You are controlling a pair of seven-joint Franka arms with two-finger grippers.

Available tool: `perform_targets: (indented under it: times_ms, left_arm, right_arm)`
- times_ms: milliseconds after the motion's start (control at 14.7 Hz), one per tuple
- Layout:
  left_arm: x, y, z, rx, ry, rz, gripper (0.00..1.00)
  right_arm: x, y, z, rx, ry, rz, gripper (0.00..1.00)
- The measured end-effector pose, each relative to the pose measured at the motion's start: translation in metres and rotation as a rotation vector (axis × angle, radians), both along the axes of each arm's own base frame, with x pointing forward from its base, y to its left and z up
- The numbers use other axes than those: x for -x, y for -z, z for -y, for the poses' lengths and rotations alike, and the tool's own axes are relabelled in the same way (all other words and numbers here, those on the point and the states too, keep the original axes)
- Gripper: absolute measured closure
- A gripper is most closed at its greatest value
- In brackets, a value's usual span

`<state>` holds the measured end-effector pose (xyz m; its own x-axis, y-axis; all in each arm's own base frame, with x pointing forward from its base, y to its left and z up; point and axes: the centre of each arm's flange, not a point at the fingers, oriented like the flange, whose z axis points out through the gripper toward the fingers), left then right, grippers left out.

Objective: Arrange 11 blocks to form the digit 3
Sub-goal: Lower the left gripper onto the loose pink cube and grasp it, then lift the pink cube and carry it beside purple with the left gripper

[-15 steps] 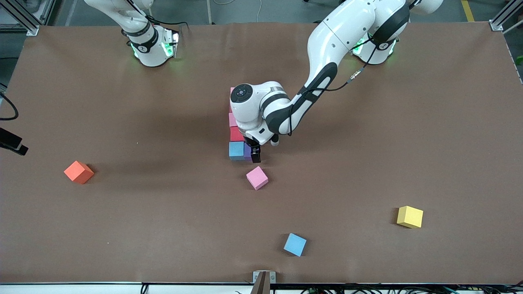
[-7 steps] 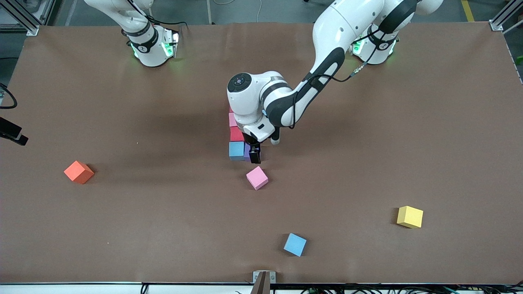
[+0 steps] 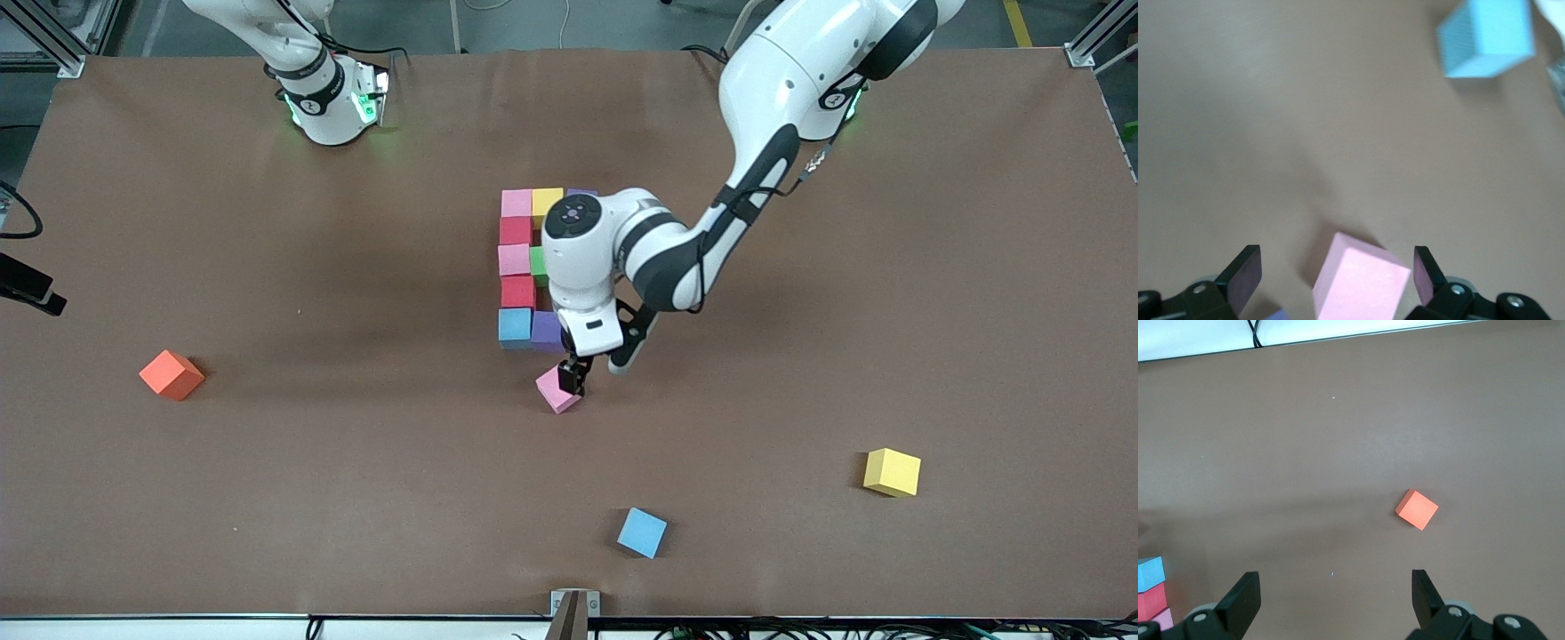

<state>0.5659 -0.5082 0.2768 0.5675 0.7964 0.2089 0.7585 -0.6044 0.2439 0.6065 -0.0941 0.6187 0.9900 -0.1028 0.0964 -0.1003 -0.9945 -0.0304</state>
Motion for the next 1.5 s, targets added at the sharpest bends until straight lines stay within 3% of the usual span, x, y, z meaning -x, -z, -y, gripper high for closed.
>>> perform_targets:
  times_ms: [136,272,748,1089,1497]
  left_arm:
    - [-0.007,-0.001,-0.003,-0.035,0.188,0.013,0.0]
    - [-0.005,0.001,0.002,-0.037,0.241,0.019,0.0]
    - [0.001,0.048,0.023,0.126,0.165,0.042,0.0]
    - [-0.007,0.058,0.017,0.127,0.159,0.065,0.0]
    - [0.001,0.08,0.022,0.116,0.18,0.057,0.0]
  right_arm:
    - [0.0,0.0,0.0,0.0,0.0,0.0,0.0]
    - [0.0,0.0,0.0,0.0,0.0,-0.001,0.0]
    - [0.0,0.001,-0.002,-0.001,-0.003,-0.002,0.0]
    - [-0.001,0.004,-0.003,-0.002,-0.005,-0.008,0.0]
    - [-0.002,0.006,-0.003,-0.002,-0.005,-0.012,0.0]
